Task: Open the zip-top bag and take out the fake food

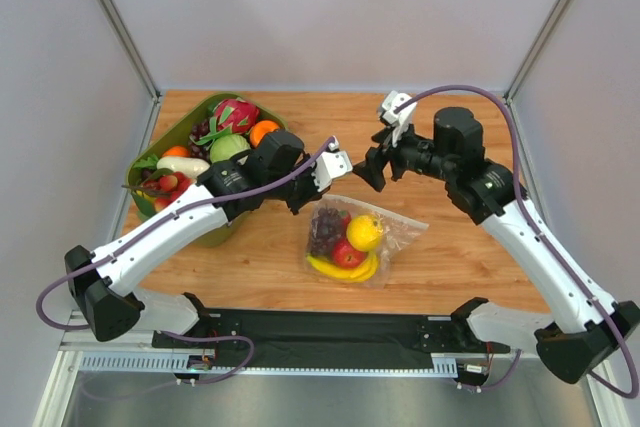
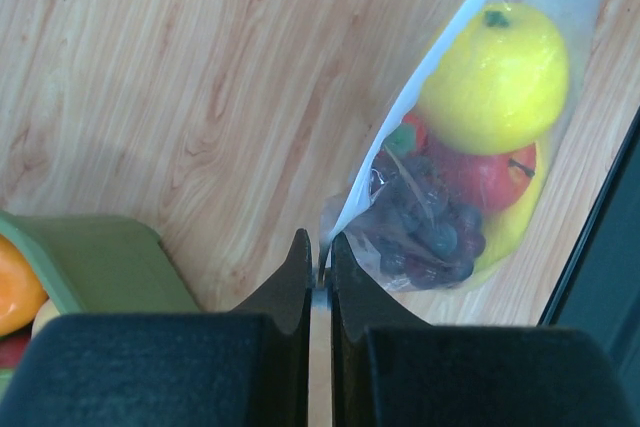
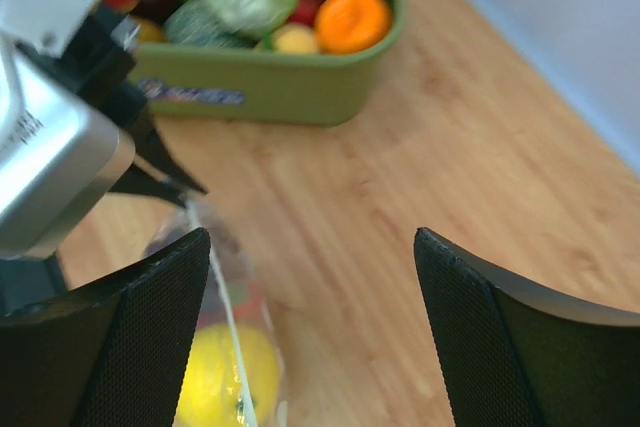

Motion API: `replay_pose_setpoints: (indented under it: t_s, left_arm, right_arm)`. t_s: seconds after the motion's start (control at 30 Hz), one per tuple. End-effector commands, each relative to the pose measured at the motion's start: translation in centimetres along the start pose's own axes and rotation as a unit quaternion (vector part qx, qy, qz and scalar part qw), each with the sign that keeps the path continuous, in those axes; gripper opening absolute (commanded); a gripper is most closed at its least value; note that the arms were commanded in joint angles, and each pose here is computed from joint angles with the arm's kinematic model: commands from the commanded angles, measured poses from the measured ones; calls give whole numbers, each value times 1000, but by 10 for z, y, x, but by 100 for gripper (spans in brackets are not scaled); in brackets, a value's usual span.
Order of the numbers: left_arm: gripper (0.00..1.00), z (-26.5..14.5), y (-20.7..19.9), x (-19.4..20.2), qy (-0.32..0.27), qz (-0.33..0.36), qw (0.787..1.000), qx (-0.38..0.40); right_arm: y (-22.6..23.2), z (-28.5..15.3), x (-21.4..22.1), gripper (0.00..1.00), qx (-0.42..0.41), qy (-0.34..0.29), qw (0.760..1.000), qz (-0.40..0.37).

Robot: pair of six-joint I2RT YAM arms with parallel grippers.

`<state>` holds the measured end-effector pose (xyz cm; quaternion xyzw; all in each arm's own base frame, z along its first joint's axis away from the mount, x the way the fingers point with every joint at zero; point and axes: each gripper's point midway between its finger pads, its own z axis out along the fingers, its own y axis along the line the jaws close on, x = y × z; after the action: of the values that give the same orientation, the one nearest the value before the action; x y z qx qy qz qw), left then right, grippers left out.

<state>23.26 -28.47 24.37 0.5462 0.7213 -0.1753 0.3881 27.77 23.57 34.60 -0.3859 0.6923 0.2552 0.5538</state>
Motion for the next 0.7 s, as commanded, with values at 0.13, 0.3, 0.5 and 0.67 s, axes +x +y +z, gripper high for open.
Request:
replay_pose_setpoints:
  t_s: [0.13,0.3,0.5,0.67]
  left_arm:
    - [0,-14,13,-14,-80,25,996,-38]
    - [0,-23,19,-17,-106,20,992,-60]
    - [0,-21,17,-16,-112,18,992,-51]
    - [0,-23,10,-21,-129,20,991,-37]
  right_arm:
    - [64,16,49,82,-201,67,975,69]
    - [81,21,63,84,-250,77,958,114]
    - [92,35,83,86,-264,93,952,127]
    - [95,51,92,82,-279,99,946,135]
